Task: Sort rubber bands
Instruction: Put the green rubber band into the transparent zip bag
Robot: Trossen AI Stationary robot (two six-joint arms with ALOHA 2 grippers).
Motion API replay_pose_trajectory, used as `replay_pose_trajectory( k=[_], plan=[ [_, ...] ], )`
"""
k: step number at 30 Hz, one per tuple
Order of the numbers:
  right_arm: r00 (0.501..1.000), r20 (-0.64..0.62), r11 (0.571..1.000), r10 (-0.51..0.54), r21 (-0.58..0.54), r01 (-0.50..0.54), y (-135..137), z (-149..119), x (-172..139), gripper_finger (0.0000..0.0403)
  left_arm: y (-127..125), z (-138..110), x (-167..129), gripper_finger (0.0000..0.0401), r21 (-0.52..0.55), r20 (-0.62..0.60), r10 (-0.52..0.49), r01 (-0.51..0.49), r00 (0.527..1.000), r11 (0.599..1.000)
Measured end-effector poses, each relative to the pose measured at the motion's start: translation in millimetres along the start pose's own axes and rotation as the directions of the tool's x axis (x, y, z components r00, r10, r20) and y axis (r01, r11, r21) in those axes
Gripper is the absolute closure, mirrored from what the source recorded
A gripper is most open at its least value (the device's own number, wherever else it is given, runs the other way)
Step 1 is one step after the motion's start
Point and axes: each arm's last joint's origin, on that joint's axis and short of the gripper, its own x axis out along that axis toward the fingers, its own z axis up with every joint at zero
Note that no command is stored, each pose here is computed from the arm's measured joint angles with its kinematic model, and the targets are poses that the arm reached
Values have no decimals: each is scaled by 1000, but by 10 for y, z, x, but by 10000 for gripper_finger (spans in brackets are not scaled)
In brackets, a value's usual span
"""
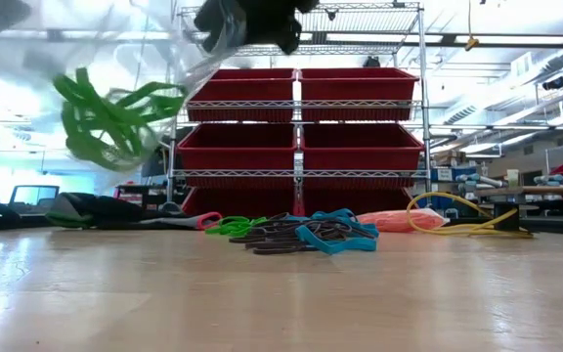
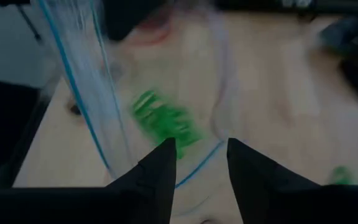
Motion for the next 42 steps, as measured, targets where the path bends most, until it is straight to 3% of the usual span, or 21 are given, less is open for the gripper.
replay_pose_trajectory(
  k=[8, 15, 21, 24, 28, 38, 42],
  plan=[
    [998, 38, 992, -53, -116, 57, 2, 29, -2, 264, -16, 7, 0, 386, -7, 38, -38, 39, 999, 999],
    [996, 41, 990, -76, -115, 80, -164, 41, 61, 218, -18, 15, -1, 386, -6, 61, -51, 51, 997, 999],
    [993, 108, 995, 41, -96, -31, -276, 83, 104, 171, -4, 28, -1, 386, -3, 77, -39, 39, 996, 999],
    [988, 128, 987, 89, -146, -70, -286, 18, 156, 162, -1, 38, -2, 386, 8, 101, -46, 46, 994, 999],
    [978, 140, 975, 151, -181, -125, -294, -48, 197, 164, -3, 42, -2, 386, 24, 110, -53, 50, 992, 998],
    [978, 174, 980, 115, -180, -84, -454, -130, 264, 192, 26, 70, -4, 386, 30, 152, -31, 26, 988, 999],
    [963, 205, 973, 172, -189, -134, -471, -95, 257, 194, 28, 74, 1, 386, 33, 160, -29, 24, 987, 999]
  ],
)
